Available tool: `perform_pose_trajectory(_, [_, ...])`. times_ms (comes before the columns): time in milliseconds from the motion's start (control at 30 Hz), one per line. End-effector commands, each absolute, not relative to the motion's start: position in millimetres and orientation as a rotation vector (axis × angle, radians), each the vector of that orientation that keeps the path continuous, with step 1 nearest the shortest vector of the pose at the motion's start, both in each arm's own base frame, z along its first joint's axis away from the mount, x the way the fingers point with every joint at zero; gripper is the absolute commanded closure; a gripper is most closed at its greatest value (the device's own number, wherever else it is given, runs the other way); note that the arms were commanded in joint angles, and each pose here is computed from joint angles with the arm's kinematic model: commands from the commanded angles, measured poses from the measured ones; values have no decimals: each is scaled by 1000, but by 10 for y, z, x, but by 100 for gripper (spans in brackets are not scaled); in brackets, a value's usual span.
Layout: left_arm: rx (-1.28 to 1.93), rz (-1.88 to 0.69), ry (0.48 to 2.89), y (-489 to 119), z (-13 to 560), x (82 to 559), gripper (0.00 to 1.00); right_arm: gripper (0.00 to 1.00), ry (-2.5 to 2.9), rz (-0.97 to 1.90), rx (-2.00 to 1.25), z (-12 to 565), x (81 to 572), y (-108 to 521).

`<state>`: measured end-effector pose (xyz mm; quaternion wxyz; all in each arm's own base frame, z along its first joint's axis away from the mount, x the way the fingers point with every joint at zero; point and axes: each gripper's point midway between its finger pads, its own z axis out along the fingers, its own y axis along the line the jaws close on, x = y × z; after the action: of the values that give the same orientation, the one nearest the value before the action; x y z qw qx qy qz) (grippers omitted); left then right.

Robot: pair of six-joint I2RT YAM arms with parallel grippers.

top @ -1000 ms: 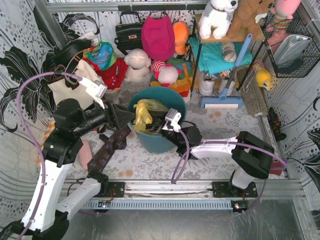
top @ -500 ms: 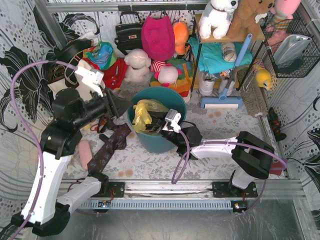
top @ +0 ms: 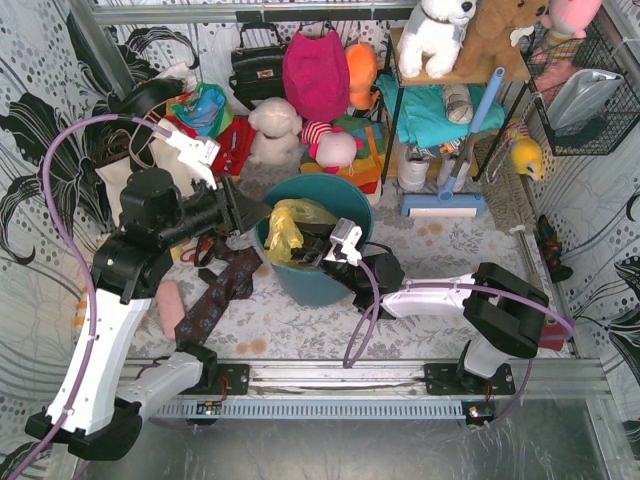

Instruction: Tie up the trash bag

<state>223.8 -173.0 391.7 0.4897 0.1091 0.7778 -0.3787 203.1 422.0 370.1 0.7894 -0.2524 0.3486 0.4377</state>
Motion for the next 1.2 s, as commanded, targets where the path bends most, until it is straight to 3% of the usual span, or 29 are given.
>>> perform_pose_trajectory(0, [301, -939, 1884, -1773, 3901, 2224, 62, 100, 698, 973, -509, 3857, 1980, 4163])
perform_pose_trajectory(333, [323, -976, 1904, -1839, 3811, 2237, 63, 100, 700, 973, -505, 3850, 1991, 4171])
perform_pose_trajectory(667, [341, -997, 1904, -1862, 3804, 2206, 100, 100, 696, 978, -496, 3861, 1993, 4170])
perform_pose_trajectory(900, [298, -923, 1880, -1765, 3838, 2264, 100, 100, 701, 974, -492, 3850, 1993, 4142])
perform_pose_trajectory(967, [285, -905, 1867, -1738, 3869, 2282, 100, 91, 702, 974, -484, 3848, 1993, 4117])
perform_pose_trajectory(1167, [248, -904, 1821, -1726, 3936, 2336, 100, 83, 717, 971, -472, 3848, 1974, 4013])
